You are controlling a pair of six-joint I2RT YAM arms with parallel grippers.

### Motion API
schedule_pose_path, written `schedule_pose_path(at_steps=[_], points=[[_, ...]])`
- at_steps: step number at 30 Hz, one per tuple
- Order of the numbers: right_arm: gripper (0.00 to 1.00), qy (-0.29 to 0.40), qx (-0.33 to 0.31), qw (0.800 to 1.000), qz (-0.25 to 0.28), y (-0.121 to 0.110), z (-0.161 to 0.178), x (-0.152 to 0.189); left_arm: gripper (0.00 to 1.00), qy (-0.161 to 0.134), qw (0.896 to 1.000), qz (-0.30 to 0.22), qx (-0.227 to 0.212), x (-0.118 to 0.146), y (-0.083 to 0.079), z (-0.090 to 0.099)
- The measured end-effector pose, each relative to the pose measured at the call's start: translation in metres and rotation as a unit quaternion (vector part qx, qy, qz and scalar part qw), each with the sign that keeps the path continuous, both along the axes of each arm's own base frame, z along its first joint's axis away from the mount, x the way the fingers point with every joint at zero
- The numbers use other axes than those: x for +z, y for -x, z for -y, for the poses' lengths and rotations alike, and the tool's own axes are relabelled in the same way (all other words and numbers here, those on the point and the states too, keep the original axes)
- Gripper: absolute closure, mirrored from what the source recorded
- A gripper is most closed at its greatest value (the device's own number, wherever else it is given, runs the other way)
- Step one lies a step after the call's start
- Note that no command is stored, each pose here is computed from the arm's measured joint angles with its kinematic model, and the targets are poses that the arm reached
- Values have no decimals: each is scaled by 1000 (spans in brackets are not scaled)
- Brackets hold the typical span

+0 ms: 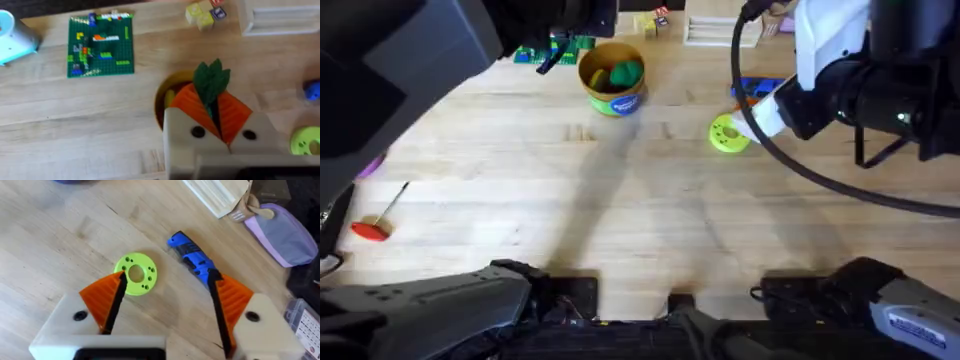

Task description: Pick up the gripper from the table and insert it into the empty holder that is missing its gripper. Then pick up a screw, insert it into the mounting hole, and use the screwdriver to tighten it. Finally, clean up the table by picking up the vegetable and placing it into the bucket.

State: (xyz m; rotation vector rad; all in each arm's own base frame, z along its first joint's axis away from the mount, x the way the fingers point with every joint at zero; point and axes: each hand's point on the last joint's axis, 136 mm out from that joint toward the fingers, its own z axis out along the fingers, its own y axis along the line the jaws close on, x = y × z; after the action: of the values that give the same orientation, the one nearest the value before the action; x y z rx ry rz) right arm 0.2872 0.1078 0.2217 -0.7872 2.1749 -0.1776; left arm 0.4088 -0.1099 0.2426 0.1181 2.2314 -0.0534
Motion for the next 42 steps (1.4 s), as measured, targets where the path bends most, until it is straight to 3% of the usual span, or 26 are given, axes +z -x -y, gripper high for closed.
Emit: schedule_pose_path(at_steps=[2, 5, 10, 16, 17, 18, 23, 26, 32, 38, 42], points=[[10, 0, 0, 1000, 0, 0, 0, 0, 982, -4, 1000, 5, 18, -3, -11, -10], [10, 0, 0, 1000, 0, 0, 0, 0, 982, -15, 999, -21, 37, -28, -22, -20], [9, 0, 0, 1000, 0, 0, 0, 0, 983, -31, 996, -73, 40, -74, -30, -20], [9, 0, 0, 1000, 0, 0, 0, 0, 975, -33, 995, -81, 40, -83, -32, -19], [9, 0, 0, 1000, 0, 0, 0, 0, 923, -32, 996, -79, 41, -82, -33, -19], [10, 0, 0, 1000, 0, 0, 0, 0, 809, -32, 996, -78, 40, -82, -33, -19], [9, 0, 0, 1000, 0, 0, 0, 0, 57, -29, 996, -74, 42, -80, -34, -19], [10, -2, -1, 1000, 1, 0, 0, 1, 10, -30, 995, -79, 43, -81, -32, -20], [10, -42, -17, 998, 36, 9, 5, 25, 8, -35, 994, -96, 42, -61, -3, -27], [10, -117, -38, 989, 81, 28, 11, 59, 7, -24, 997, -65, 41, 3, 40, -40], [10, -147, -42, 984, 89, 34, 11, 68, 8, -17, 998, -45, 41, 37, 79, -51]])
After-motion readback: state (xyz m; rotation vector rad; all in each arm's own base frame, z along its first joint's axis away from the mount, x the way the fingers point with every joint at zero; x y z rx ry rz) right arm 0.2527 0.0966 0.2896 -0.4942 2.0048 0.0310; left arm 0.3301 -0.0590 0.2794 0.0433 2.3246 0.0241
